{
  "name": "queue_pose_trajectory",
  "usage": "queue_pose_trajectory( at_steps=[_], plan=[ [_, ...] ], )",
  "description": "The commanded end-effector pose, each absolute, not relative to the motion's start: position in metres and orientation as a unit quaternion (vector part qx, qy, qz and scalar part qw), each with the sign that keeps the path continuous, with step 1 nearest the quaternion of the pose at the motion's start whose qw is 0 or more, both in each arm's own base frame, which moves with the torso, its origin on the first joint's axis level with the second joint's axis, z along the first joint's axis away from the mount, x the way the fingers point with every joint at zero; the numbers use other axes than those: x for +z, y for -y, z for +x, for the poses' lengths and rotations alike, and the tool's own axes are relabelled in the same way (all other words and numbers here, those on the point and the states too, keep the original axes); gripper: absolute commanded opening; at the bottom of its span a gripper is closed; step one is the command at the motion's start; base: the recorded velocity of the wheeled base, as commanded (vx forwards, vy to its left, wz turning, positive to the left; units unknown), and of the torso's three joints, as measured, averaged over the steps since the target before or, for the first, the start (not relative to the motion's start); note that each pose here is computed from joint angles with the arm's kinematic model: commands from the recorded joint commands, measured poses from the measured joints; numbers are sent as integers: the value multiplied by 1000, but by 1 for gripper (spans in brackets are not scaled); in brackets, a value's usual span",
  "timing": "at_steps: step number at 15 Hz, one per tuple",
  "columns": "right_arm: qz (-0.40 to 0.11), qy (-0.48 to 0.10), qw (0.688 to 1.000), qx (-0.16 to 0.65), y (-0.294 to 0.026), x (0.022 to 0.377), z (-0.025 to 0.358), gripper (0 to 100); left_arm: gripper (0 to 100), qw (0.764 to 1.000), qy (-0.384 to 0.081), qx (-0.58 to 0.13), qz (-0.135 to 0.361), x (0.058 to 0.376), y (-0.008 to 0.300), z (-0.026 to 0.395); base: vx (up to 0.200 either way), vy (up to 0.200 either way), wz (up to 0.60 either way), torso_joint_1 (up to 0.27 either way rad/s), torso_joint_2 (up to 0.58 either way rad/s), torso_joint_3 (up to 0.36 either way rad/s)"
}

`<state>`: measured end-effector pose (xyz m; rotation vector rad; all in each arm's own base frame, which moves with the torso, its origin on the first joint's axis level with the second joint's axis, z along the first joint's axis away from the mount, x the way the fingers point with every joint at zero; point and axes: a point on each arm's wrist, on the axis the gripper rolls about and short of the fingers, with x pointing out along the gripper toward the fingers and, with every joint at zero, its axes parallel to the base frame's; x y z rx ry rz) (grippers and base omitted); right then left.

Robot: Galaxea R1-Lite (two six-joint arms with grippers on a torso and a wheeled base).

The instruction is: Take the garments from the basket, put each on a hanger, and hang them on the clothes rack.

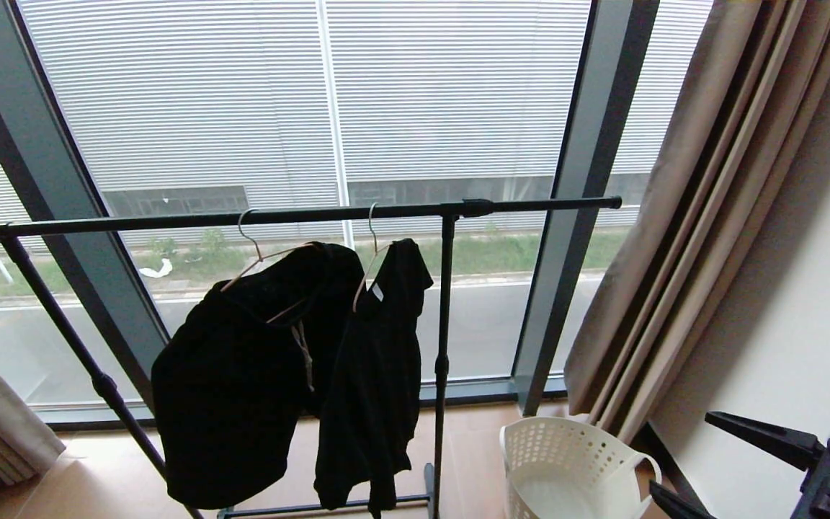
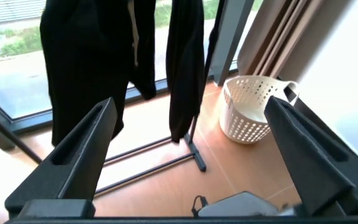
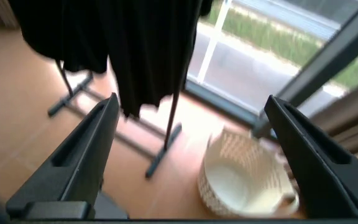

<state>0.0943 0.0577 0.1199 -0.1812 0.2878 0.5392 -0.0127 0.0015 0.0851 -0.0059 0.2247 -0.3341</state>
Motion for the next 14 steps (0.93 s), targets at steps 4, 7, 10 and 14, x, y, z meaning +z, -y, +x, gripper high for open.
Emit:
queue_pose_trajectory(
  at_steps=[4,7,10,14],
  plan=[
    [-89,-142,954,249,-30,110,51,100,100,984,-76,-164,-6,81,-3,-19,0,0,0,0,0,0],
    [-89,-148,959,226,-13,97,26,100,100,984,-75,-161,-5,80,-3,-19,0,0,0,0,0,0],
    [-82,-143,968,188,-2,85,8,100,100,984,-75,-162,0,80,-3,-19,0,0,0,0,0,0],
    [-47,-122,983,129,3,79,-4,100,100,984,-75,-163,1,80,-3,-19,0,0,0,0,0,0]
  ],
)
